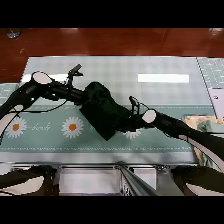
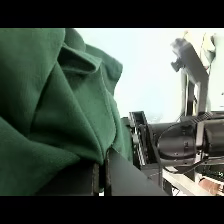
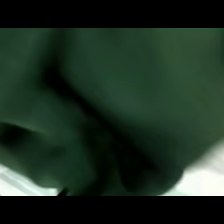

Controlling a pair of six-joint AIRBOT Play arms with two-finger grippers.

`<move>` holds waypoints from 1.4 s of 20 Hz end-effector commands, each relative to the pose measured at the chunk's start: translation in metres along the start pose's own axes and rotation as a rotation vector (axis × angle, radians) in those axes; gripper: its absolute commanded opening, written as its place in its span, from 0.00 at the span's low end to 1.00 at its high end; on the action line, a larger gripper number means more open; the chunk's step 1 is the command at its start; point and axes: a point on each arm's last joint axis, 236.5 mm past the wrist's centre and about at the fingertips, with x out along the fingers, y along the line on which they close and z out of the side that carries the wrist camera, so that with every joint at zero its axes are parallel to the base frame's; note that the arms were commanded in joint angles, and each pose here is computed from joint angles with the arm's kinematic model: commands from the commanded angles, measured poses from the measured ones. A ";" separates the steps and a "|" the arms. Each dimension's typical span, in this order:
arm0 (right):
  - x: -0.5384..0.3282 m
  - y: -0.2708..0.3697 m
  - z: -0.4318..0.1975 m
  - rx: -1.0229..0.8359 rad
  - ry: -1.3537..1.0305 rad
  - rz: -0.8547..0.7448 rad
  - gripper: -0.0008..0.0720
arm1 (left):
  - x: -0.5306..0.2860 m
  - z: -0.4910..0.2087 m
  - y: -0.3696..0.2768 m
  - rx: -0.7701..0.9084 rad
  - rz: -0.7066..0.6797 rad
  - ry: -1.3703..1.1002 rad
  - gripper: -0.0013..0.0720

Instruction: Fold the shirts.

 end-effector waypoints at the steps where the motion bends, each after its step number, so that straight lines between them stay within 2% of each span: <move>1: -0.021 0.044 0.016 -0.148 0.006 0.073 0.04 | -0.024 0.019 -0.034 0.057 -0.090 -0.084 0.06; 4: -0.148 0.116 0.102 -0.325 -0.308 0.132 0.04 | -0.120 0.079 -0.124 0.248 -0.219 -0.410 0.06; 7: -0.323 0.188 0.153 -0.490 -0.686 0.150 0.04 | -0.233 0.115 -0.216 0.444 -0.214 -0.777 0.06; 9: -0.413 0.229 0.128 -0.649 -0.813 0.121 0.04 | -0.278 0.093 -0.277 0.610 -0.187 -0.835 0.06; 12: -0.491 0.245 0.061 -0.796 -0.870 0.061 0.04 | -0.333 0.052 -0.318 0.766 0.028 -0.928 0.06; 15: -0.517 0.235 0.006 -0.855 -0.865 0.051 0.04 | -0.371 0.005 -0.340 0.830 0.139 -1.024 0.06; 19: -0.521 0.214 -0.037 -0.889 -0.801 0.015 0.04 | -0.367 -0.048 -0.340 0.874 0.197 -0.959 0.06; 23: -0.523 0.190 -0.072 -0.878 -0.741 -0.019 0.04 | -0.395 -0.080 -0.314 0.820 0.399 -1.024 0.06; 25: -0.513 0.168 -0.088 -0.843 -0.653 -0.062 0.04 | -0.394 -0.100 -0.309 0.815 0.425 -1.008 0.06; 28: -0.475 0.132 -0.091 -0.743 -0.491 -0.121 0.04 | -0.364 -0.100 -0.272 0.738 0.451 -0.855 0.06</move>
